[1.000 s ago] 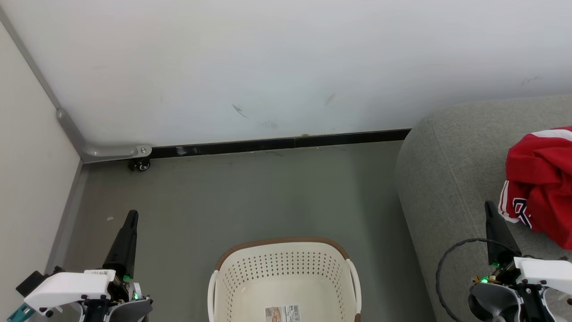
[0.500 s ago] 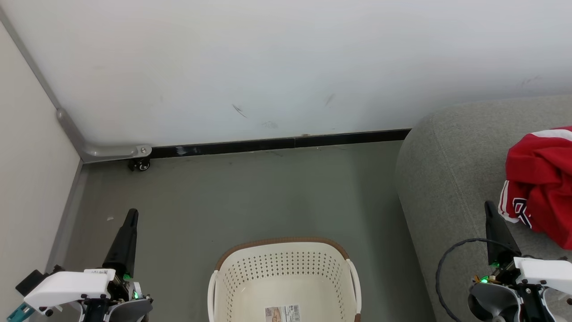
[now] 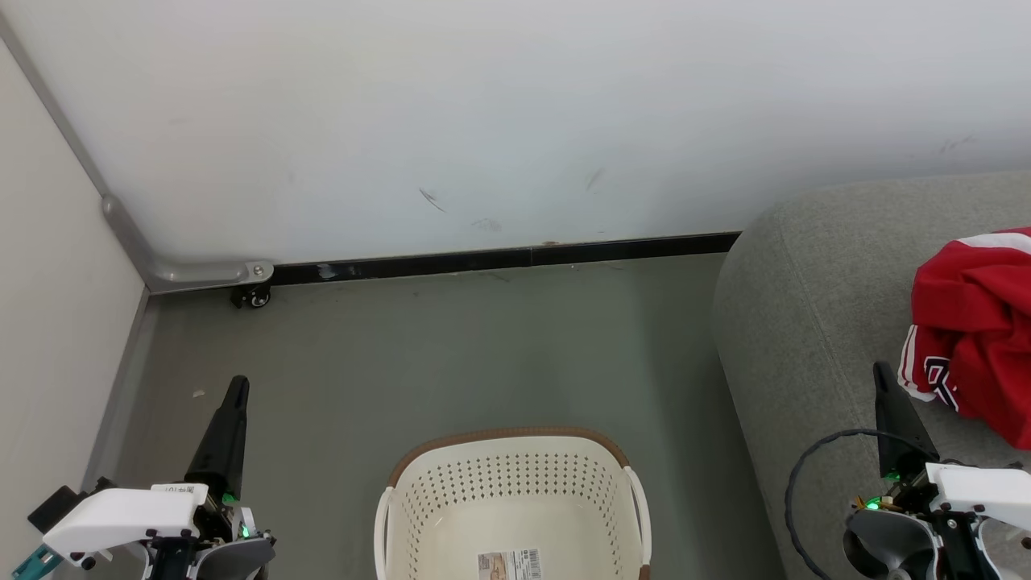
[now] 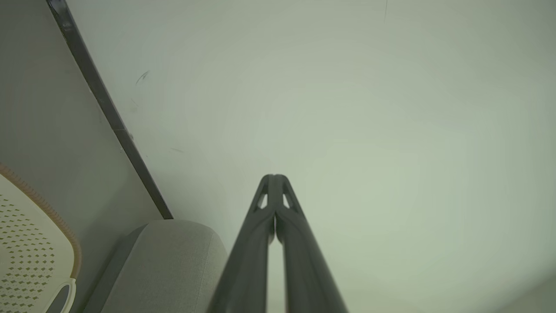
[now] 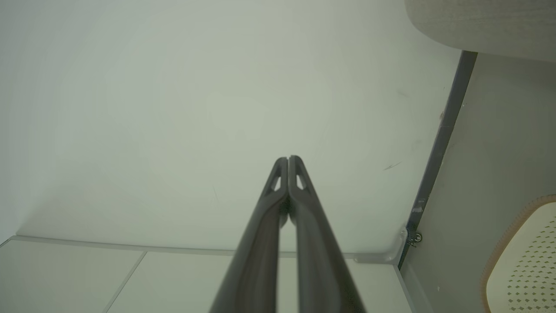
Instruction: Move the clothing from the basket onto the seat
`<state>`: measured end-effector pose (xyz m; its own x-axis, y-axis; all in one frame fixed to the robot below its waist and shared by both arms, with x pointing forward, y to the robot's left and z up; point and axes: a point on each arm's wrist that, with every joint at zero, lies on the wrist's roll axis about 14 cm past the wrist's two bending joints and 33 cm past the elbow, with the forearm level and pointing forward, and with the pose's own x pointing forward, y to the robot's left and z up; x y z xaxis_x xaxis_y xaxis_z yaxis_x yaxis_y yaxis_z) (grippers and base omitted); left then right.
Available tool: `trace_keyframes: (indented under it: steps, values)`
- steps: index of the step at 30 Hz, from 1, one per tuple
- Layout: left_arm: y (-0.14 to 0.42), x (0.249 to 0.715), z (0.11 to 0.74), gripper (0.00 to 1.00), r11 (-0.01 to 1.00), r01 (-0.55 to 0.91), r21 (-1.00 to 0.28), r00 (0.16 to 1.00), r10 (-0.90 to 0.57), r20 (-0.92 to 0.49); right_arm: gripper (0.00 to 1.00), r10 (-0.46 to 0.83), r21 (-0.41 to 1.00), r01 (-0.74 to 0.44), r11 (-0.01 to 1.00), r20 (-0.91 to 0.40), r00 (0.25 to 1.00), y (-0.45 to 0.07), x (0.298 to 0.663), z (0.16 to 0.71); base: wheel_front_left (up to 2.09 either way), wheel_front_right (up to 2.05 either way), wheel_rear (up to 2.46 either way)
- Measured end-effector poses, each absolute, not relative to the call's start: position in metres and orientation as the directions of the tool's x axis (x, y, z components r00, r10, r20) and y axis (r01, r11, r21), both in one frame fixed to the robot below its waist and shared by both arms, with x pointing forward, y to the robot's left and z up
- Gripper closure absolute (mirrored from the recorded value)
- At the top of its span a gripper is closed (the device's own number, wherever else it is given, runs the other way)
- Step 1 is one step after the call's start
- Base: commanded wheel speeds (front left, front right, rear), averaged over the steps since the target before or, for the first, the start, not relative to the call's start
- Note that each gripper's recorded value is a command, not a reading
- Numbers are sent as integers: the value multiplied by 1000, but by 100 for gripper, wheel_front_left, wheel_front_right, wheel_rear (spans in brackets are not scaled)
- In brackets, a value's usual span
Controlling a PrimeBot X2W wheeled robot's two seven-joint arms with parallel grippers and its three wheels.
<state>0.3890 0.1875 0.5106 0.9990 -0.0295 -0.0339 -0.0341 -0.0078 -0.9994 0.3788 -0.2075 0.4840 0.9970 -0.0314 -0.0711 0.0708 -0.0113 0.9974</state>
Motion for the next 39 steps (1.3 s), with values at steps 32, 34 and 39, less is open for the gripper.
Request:
trace_keyframes:
  steps: [32, 34, 39]
  values:
    - [187, 385, 505, 100, -7, -50, -999, 998, -30, -50, 100, -30, 997, 71, -11, -71, 997, -207, 379, 484, 0, 0, 0]
    - [187, 385, 506, 100, -7, -49, -999, 998, -30, -49, 100, -30, 997, 71, -11, -71, 997, -207, 379, 484, 0, 0, 0]
    - [187, 385, 506, 100, -7, -49, -999, 998, -30, -49, 100, -30, 997, 71, -11, -71, 997, -207, 379, 484, 0, 0, 0]
